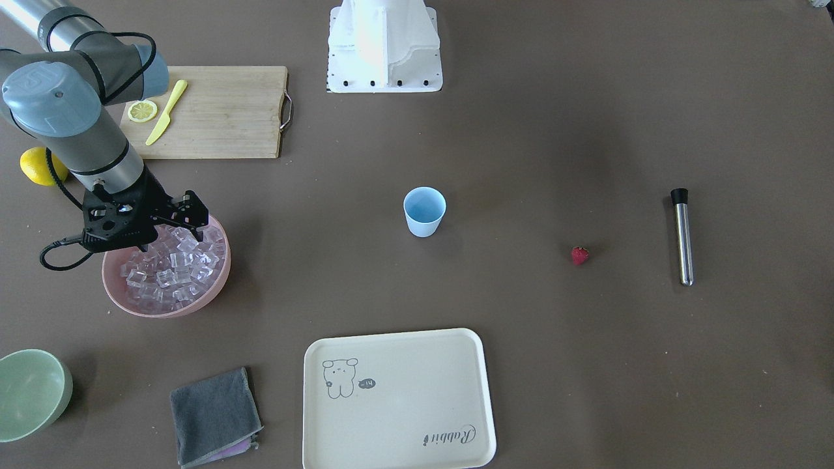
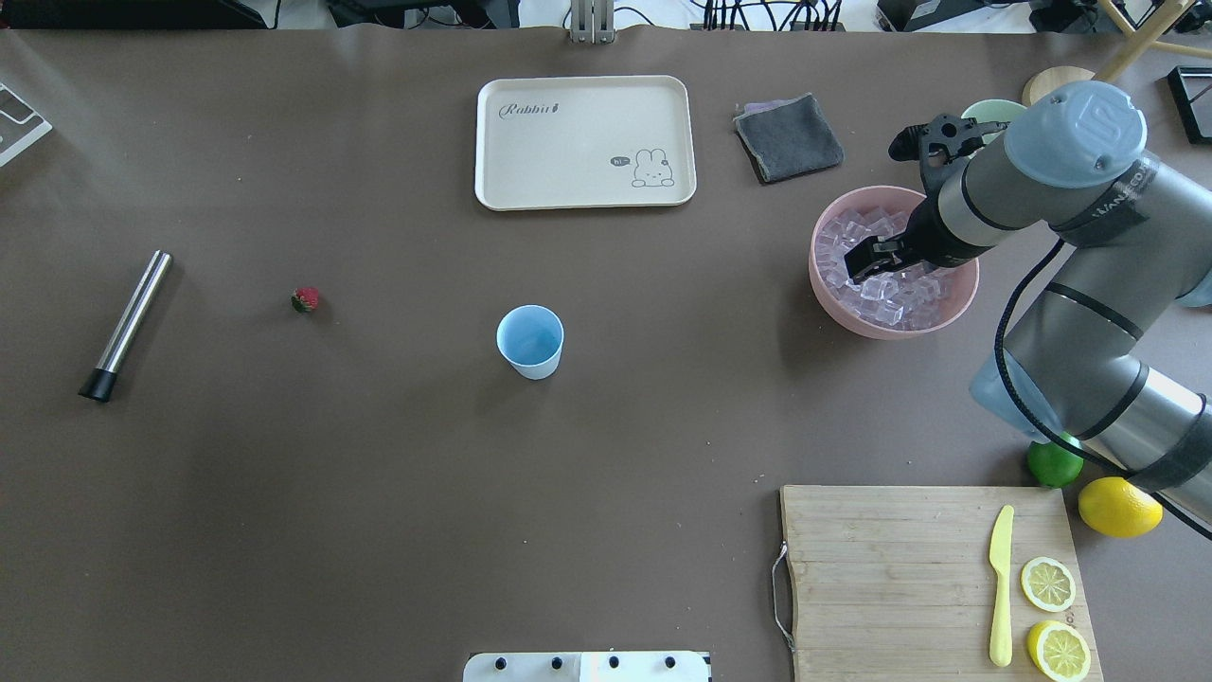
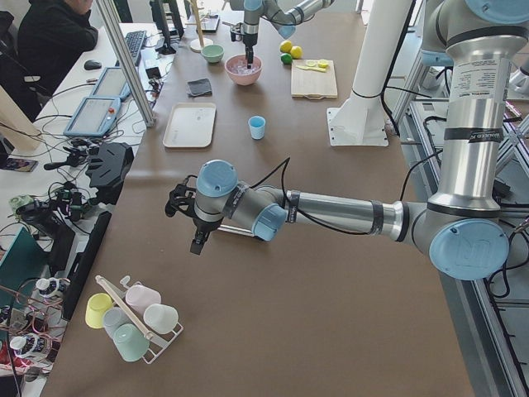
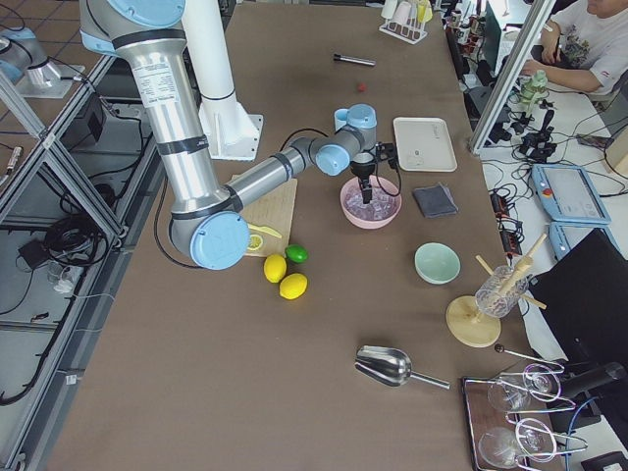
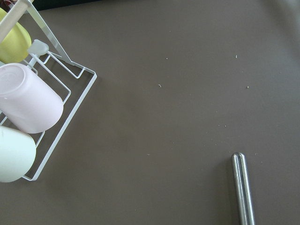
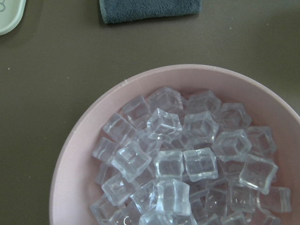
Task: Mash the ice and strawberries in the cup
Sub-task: 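Reach the right gripper into the pink bowl and grasp an ice cube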
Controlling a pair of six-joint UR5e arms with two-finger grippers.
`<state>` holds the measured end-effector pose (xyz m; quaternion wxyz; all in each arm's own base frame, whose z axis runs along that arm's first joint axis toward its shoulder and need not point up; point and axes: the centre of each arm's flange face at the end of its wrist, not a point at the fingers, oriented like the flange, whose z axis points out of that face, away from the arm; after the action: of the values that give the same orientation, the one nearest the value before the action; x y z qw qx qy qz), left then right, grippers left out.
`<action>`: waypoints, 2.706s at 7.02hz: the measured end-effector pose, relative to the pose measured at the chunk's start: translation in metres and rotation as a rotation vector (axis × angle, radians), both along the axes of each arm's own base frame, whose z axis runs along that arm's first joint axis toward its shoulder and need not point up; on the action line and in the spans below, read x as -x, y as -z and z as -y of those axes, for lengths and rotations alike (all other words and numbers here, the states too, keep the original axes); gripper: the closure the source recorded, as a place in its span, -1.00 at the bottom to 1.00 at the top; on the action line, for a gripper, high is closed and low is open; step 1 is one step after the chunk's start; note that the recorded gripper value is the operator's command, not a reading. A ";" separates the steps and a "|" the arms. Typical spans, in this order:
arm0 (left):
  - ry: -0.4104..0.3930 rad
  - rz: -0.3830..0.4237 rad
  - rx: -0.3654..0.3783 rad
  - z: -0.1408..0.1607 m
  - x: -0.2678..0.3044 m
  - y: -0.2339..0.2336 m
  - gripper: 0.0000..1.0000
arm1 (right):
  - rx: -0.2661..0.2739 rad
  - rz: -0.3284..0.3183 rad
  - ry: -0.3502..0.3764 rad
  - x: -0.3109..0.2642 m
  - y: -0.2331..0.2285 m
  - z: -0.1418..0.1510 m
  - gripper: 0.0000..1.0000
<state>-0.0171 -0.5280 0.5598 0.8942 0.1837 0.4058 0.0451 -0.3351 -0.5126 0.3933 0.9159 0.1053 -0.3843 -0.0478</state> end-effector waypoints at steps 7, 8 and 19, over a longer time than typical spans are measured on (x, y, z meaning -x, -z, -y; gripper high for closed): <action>-0.001 -0.001 -0.002 0.012 -0.002 0.002 -0.94 | 0.016 -0.002 -0.006 0.019 -0.015 -0.001 -0.64; -0.001 0.000 0.000 0.013 -0.002 0.001 -0.94 | 0.015 -0.002 -0.004 0.021 -0.014 -0.002 -0.64; -0.002 -0.001 0.004 0.009 -0.002 -0.006 -0.94 | 0.028 -0.004 -0.028 0.024 -0.013 0.001 1.00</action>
<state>-0.0150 -0.5374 0.5658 0.8942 0.1814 0.4067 0.0452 -0.3589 -0.5134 0.4064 0.9186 0.0979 -0.3818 -0.0299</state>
